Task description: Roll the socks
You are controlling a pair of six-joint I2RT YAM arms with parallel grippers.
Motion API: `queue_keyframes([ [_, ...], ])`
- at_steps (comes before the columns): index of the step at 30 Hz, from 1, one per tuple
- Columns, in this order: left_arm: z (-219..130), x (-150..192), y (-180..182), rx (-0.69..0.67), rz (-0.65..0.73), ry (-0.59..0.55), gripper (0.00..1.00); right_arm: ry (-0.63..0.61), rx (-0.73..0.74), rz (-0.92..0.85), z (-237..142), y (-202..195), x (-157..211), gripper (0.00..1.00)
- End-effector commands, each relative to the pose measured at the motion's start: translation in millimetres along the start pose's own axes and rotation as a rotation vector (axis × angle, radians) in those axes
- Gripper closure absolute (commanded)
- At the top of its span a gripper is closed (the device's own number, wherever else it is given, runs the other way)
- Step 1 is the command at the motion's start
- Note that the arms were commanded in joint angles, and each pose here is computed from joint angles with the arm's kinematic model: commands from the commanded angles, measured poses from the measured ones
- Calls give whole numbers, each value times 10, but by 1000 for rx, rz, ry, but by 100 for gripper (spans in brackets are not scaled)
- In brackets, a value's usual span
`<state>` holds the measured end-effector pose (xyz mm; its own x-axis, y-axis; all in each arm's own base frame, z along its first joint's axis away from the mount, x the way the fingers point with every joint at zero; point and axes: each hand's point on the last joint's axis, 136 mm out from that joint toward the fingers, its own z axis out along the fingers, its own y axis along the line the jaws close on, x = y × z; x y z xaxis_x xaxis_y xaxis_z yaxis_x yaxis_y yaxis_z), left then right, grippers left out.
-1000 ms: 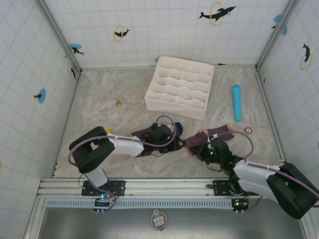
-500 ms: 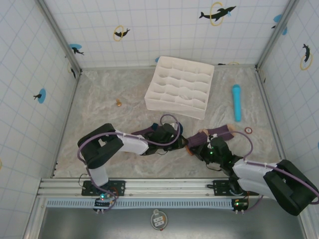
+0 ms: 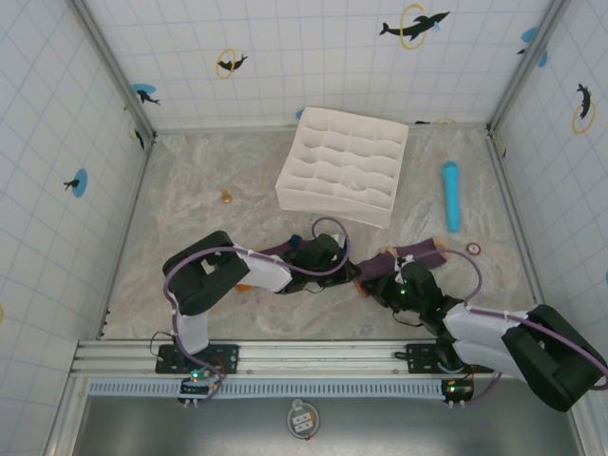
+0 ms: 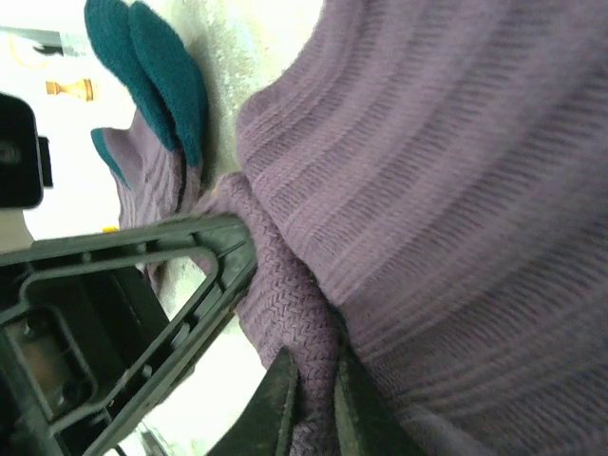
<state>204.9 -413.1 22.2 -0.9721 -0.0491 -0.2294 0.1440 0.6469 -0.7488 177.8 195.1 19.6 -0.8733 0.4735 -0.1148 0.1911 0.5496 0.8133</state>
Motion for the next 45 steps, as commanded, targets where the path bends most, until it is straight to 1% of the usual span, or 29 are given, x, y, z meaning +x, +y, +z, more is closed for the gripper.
queue_keyframes([
  [1, 80, 89, 179, -89, -15, 56, 98, 93, 208, 13, -138, -785, 339, 78],
  [2, 66, 84, 186, -101, -17, 59, 100, 96, 209, -9, -130, -744, 320, 72],
  [6, -41, 60, 297, -191, -55, 62, 100, 80, 249, -164, -132, -524, 190, 52],
  [8, -113, 47, 340, -226, -73, 64, 100, 65, 257, -232, -156, -399, 132, 45],
  [11, -241, 32, 379, -273, -93, 54, 100, 48, 257, -321, -189, -200, 69, 42],
  [13, -322, 25, 413, -309, -106, 47, 100, 33, 271, -396, -203, -88, 45, 41],
  [15, -401, 19, 436, -337, -113, 45, 100, 16, 292, -507, -211, 37, 46, 40],
  [18, -507, 3, 454, -367, -121, 36, 100, -28, 328, -697, -214, 237, 63, 39],
  [23, -616, 16, 478, -389, -145, 51, 100, -121, 328, -999, -170, 608, 192, 38],
  [29, -640, 54, 487, -382, -179, 94, 100, -184, 406, -1306, -32, 738, 372, 35],
  [34, -644, 85, 484, -364, -198, 125, 100, -249, 461, -1475, 78, 781, 501, 34],
  [37, -650, 94, 487, -356, -206, 139, 100, -326, 517, -1560, 96, 798, 518, 34],
  [41, -664, 102, 503, -351, -219, 148, 100, -344, 569, -1630, 191, 743, 560, 34],
  [45, -675, 122, 515, -347, -226, 154, 100, -375, 612, -1666, 289, 784, 592, 35],
])
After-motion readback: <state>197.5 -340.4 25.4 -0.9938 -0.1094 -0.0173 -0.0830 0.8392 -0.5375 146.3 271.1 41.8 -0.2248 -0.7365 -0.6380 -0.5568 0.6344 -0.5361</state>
